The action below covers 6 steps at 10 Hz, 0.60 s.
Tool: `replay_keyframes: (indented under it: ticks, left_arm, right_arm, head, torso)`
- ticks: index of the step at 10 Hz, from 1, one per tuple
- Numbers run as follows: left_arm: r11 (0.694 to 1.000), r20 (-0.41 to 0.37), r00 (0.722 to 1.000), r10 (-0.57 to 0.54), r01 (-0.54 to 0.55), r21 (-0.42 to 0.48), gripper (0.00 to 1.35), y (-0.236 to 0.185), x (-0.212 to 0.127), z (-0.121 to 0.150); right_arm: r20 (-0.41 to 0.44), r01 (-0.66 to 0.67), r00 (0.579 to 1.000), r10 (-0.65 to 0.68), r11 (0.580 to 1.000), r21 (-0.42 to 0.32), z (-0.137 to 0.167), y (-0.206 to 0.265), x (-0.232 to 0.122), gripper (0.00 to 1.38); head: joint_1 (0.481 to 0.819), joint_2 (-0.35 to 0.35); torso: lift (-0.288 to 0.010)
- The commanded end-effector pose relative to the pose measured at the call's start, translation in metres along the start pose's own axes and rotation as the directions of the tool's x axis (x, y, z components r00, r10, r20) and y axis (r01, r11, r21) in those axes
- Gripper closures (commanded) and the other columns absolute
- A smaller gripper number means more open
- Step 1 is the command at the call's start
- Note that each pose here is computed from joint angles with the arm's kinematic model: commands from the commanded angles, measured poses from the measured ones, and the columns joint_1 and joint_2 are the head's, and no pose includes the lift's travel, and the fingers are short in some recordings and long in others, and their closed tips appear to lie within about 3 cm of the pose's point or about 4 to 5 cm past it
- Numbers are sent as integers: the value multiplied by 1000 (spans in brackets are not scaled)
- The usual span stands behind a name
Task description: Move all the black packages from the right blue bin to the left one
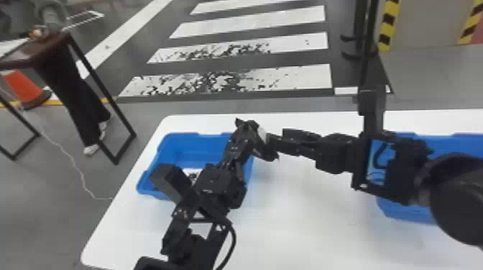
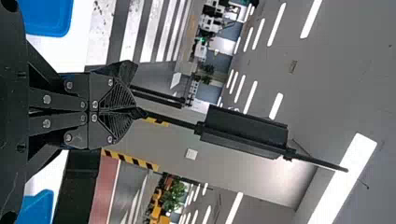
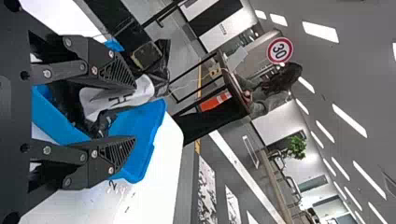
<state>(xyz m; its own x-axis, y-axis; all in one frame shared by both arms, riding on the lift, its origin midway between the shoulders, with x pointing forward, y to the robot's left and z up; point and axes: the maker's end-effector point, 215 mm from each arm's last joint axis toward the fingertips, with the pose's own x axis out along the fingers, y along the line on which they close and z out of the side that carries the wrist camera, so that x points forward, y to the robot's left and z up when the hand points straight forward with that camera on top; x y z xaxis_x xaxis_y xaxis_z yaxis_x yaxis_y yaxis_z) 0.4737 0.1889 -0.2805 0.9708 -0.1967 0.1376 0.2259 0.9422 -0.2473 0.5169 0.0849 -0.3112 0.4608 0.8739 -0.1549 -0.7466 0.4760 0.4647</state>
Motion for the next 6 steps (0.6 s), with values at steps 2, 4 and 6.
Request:
replay_keyframes:
  ticks: [2, 4, 6]
  left_arm:
    - [986, 49, 995, 83, -90, 141, 1216, 37, -5, 21]
    - [904, 51, 983, 177, -183, 387, 1214, 92, -5, 20]
    - [853, 108, 964, 243, -266, 449, 981, 133, -10, 6]
  right_arm:
    - [42, -17, 999, 15, 998, 55, 2, -3, -5, 233]
    - [107, 5, 994, -16, 995, 102, 13, -23, -30, 226]
    - [176, 55, 982, -75, 992, 114, 30, -50, -64, 226]
  head:
    - [695, 306]
    - [693, 332]
    - [684, 348]
  torso:
    - [-140]
    - [-140]
    - [-140]
